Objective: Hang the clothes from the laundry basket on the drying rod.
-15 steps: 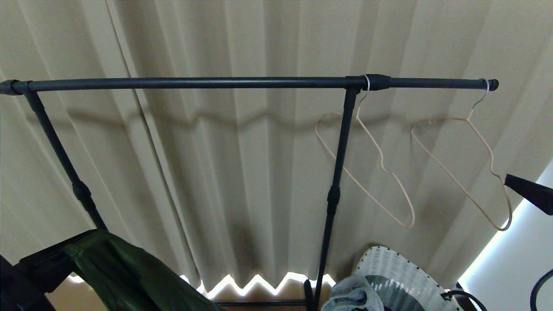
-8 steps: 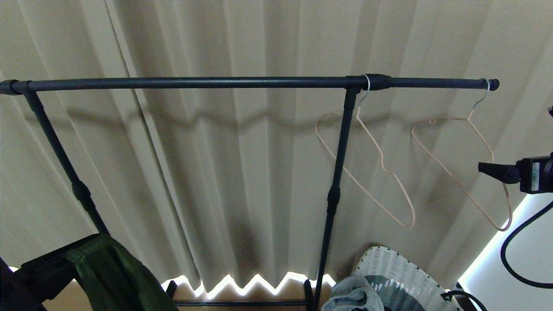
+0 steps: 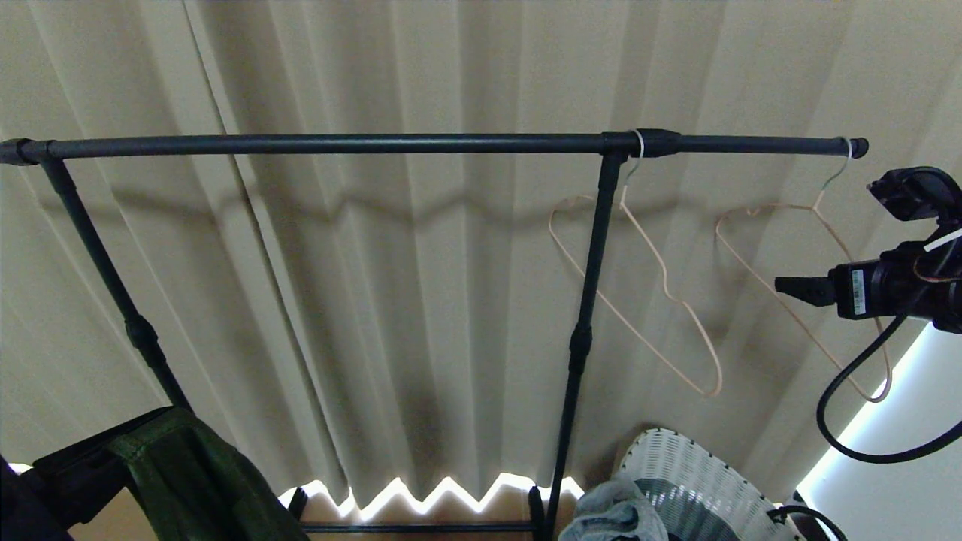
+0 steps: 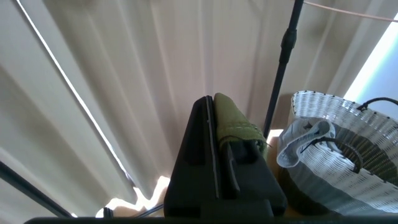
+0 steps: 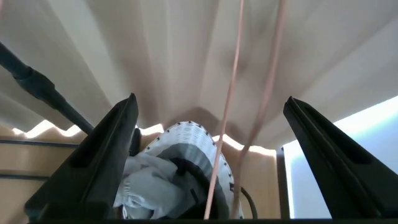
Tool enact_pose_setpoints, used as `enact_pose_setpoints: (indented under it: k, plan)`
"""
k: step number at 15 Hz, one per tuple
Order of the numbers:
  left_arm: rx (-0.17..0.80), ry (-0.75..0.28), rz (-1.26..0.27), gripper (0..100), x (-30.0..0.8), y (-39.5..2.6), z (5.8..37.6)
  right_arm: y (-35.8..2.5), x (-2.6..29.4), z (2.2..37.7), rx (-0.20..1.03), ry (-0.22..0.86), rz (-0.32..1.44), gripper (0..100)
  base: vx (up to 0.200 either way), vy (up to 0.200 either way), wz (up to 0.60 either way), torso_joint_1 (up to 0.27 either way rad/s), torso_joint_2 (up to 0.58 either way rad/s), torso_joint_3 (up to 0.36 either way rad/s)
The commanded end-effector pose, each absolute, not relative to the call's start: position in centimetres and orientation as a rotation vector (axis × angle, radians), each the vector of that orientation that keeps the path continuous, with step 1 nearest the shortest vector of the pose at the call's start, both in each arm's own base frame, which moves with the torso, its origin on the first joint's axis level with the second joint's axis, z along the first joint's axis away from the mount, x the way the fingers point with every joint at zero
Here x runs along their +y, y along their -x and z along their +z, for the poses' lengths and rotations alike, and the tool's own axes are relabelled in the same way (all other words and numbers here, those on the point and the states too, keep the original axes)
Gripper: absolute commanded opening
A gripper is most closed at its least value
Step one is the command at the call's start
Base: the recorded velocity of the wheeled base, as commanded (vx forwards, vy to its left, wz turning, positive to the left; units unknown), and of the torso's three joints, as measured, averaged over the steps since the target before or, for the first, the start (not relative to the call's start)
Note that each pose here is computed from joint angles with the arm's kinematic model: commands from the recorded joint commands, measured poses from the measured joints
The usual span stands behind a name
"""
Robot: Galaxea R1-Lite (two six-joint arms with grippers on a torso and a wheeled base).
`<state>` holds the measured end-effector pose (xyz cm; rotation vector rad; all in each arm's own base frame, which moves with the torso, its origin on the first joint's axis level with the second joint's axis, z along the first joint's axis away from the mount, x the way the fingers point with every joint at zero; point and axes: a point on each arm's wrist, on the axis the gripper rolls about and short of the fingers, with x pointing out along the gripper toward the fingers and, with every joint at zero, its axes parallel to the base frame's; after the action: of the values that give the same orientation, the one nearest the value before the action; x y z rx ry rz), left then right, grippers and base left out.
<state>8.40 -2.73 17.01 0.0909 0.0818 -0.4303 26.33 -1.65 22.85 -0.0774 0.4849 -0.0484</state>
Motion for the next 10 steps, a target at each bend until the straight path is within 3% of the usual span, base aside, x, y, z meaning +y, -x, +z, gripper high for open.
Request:
enact_pose_setpoints:
  k: [1,10]
  plan:
    - [0.077,-0.091,-0.43,0,-2.72,-8.36,17.07,-27.26,-1.77,22.37,0.508,0.086,-0.08,100,0.0,0.0,0.0,0.0,0.0,0.0]
    - [0.076,-0.09,-0.43,0,-2.71,-8.34,17.08,-27.24,-2.17,22.25,0.513,0.084,-0.103,100,0.0,0.0,0.0,0.0,0.0,0.0]
